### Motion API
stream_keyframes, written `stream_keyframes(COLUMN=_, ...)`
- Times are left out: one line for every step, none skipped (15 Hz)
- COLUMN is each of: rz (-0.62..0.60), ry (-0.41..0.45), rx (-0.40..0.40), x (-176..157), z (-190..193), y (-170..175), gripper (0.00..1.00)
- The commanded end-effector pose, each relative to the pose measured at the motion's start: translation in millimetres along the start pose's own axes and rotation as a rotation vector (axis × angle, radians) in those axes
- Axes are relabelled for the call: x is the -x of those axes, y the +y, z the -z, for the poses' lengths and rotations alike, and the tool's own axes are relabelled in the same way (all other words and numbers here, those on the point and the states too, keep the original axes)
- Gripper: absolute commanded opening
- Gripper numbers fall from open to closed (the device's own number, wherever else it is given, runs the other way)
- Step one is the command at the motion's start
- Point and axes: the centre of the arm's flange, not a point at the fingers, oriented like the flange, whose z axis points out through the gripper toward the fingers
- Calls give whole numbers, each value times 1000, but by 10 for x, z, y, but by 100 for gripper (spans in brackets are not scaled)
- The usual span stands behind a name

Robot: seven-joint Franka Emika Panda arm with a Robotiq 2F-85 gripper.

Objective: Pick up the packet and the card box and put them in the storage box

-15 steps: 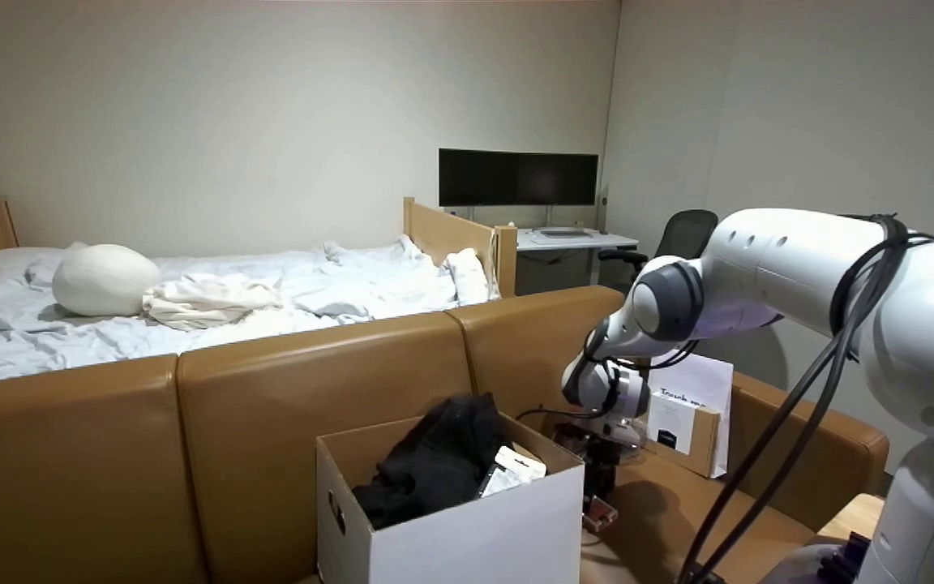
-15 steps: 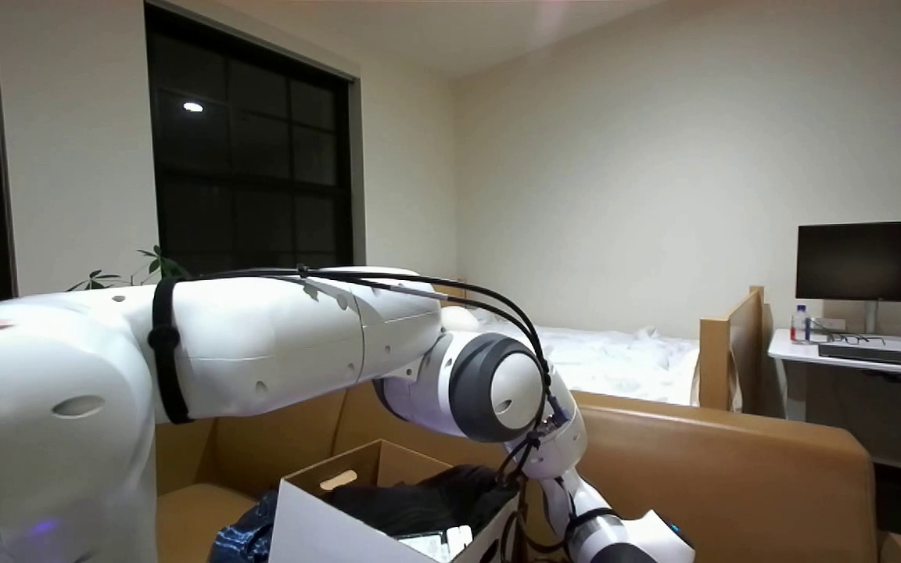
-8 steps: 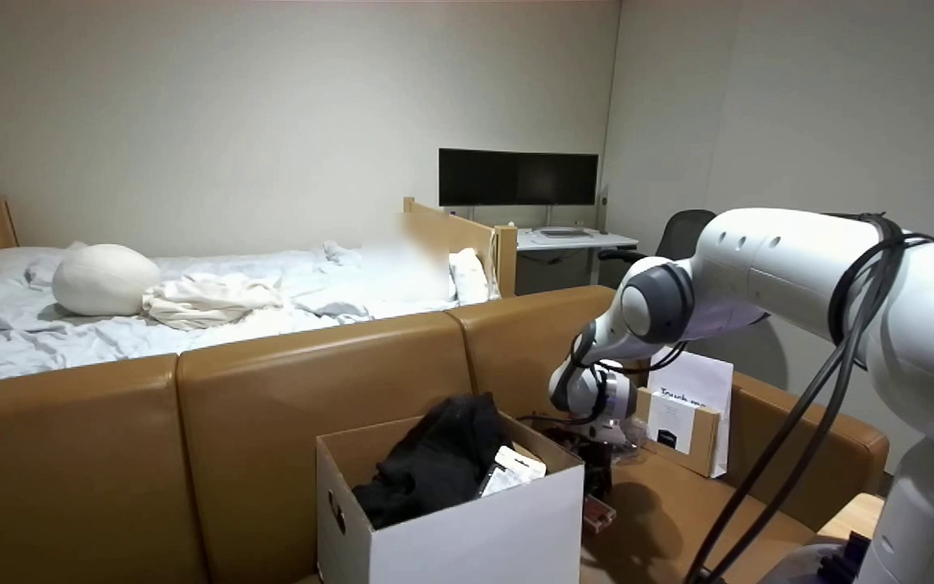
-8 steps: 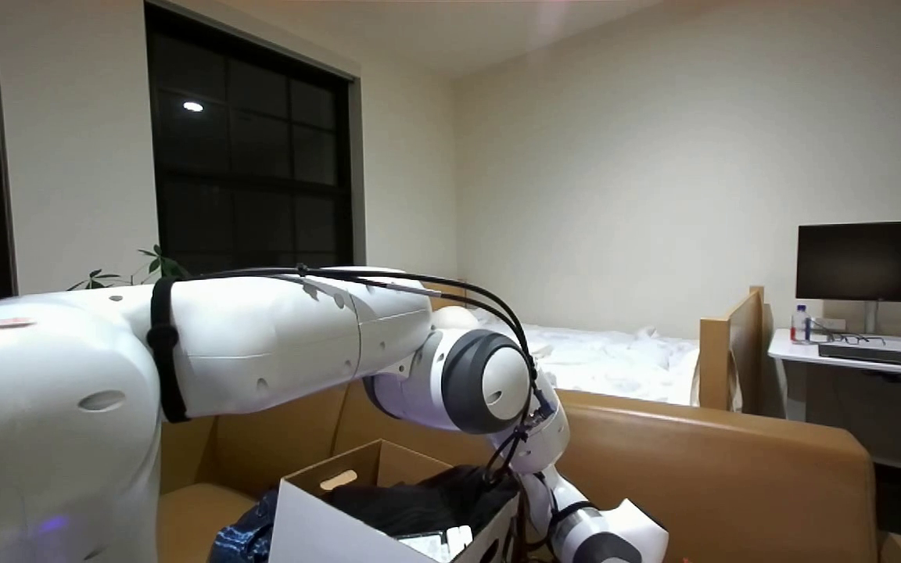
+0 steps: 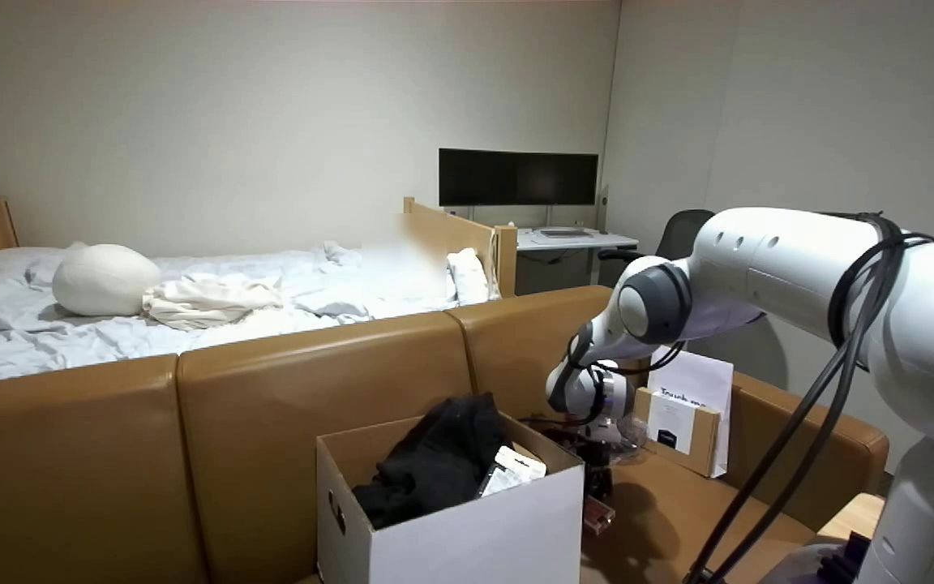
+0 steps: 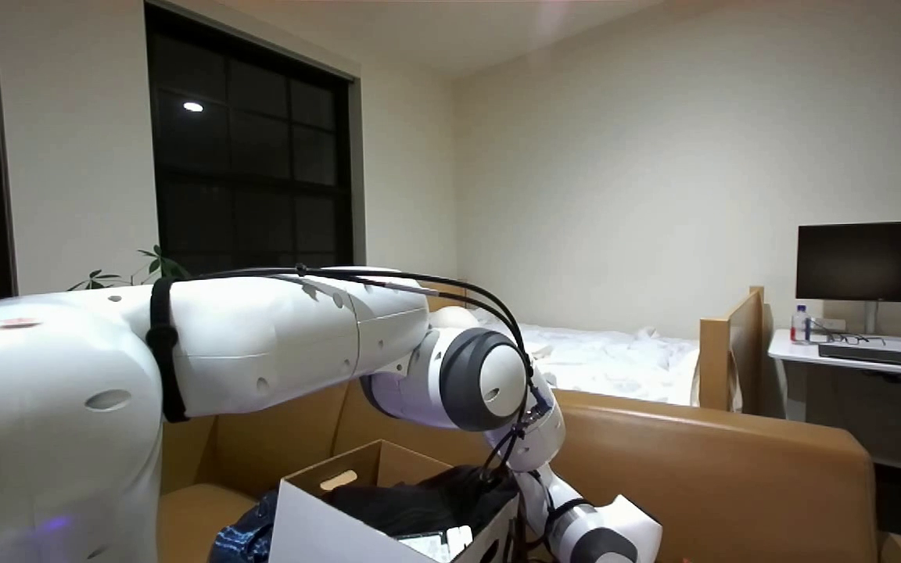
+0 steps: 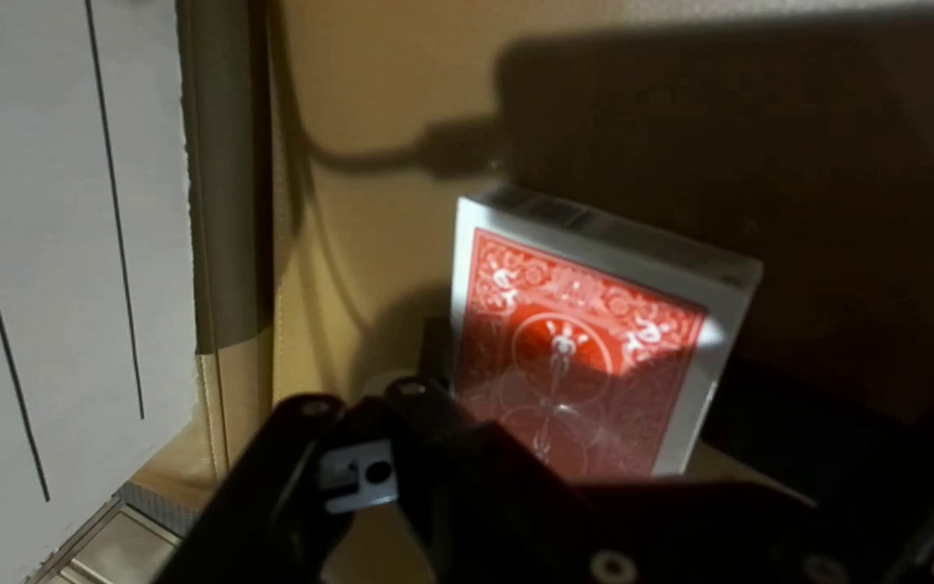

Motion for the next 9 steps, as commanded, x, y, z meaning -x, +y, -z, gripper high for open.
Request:
stream_keyframes(rz=-30, ry=0, rx=-24, x=141, z=-141, y=-252, gripper=51)
stream_keyframes(rz=-36, ry=-14, rx=-24, x=89, z=-104, y=-259, gripper=51)
stream_keyframes(rz=-40, ry=-31, rx=-19, x=24, z=-57, y=-268, gripper=51)
stream_keyframes(rz=-49, ry=-61, rx=-11, x=-91, z=14, y=-297, gripper=51)
stream_keyframes(rz=-55, ry=-87, rx=2, x=-208, z=81, y=-337, gripper=51)
stream_keyframes(rz=-67, ry=-107, rx=7, x=-292, z=139, y=-373, gripper=51)
stream_keyframes(rz=-70, ry=-128, rx=20, x=-375, z=196, y=-400, gripper=51)
stream_keyframes(rz=-72, ry=-149, rx=21, x=-467, z=269, y=-420, gripper=51)
stream_keyframes(rz=-46, ry=-160, rx=41, x=-522, z=342, y=-457, gripper=51)
